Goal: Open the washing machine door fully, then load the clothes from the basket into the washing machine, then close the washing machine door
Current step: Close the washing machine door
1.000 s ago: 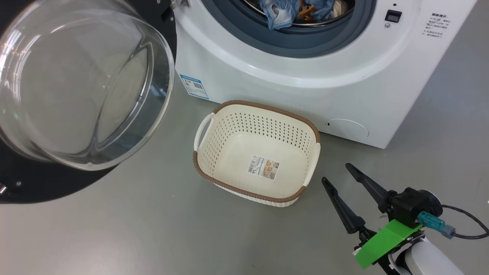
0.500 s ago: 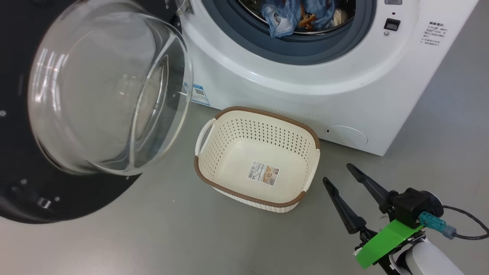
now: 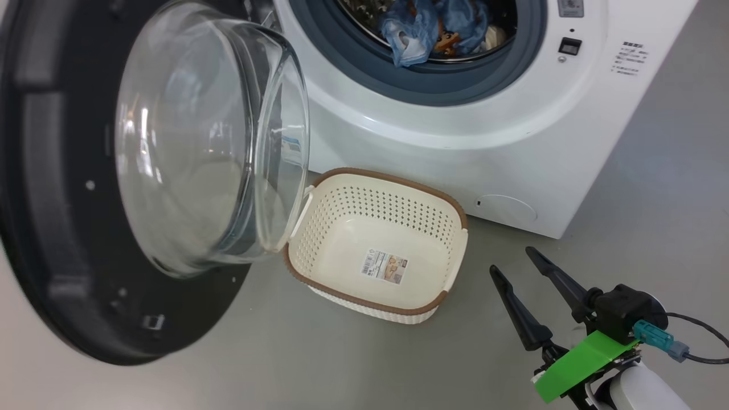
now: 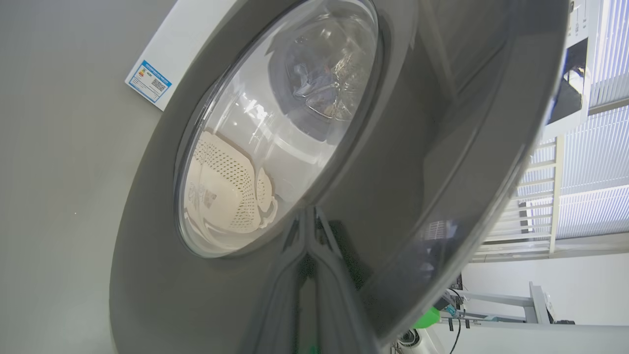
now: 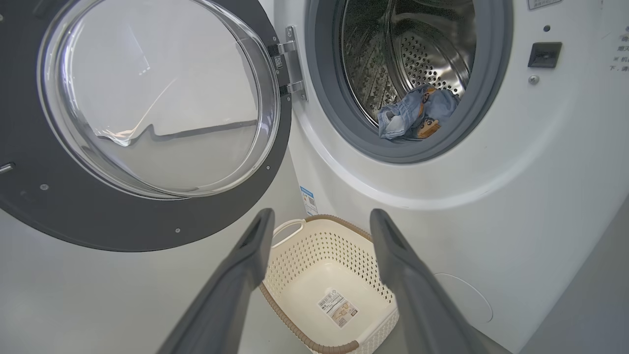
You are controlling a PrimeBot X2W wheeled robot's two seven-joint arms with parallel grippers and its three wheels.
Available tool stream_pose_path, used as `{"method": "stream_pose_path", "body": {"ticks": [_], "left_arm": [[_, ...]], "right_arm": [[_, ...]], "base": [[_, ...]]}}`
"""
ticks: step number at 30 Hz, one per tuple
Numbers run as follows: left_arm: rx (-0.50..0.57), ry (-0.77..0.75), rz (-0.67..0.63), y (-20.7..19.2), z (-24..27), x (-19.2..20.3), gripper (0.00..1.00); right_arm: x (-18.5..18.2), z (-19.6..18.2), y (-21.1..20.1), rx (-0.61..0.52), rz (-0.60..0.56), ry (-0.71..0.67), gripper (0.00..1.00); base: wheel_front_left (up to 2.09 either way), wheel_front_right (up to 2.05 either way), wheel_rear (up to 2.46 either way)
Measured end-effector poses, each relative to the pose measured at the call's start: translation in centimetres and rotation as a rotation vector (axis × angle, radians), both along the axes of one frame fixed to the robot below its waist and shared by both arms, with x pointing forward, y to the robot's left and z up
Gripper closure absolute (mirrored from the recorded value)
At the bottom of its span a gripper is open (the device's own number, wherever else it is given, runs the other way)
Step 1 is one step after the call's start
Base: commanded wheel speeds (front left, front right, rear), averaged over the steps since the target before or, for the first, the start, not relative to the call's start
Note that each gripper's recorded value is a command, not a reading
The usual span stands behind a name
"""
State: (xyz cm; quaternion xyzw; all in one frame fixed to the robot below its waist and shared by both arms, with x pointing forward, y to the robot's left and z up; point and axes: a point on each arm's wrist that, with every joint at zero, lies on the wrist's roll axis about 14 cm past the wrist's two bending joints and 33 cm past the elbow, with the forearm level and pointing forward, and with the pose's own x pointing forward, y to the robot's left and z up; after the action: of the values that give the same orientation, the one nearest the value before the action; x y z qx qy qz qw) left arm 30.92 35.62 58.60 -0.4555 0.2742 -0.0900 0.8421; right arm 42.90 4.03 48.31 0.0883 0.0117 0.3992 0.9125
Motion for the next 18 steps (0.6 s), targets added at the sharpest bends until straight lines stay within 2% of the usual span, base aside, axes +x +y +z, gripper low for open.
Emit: {"method": "stream_pose_path", "body": {"ticks": [4, 13, 18], "left_arm": [[-0.013, -0.028, -0.076, -2.0, 0.4, 0.5, 1.0], [-0.022, -0.098, -0.356, -10.0, 1.3, 3.2, 1.0], [-0.039, -0.106, -0.441, -13.1, 0.8, 4.9, 1.0]], "right_arm": [[0.2, 0.4, -0.6, 0.014, -0.029, -0.004, 0.0], [0.7, 0.8, -4.0, 0.021, -0.137, -0.008, 0.0], [0.8, 1.0, -5.8, 0.028, -0.195, -0.009, 0.0]], "base": [[0.0, 0.0, 0.0], [0.0, 0.0, 0.0], [0.0, 0.0, 0.0]]}}
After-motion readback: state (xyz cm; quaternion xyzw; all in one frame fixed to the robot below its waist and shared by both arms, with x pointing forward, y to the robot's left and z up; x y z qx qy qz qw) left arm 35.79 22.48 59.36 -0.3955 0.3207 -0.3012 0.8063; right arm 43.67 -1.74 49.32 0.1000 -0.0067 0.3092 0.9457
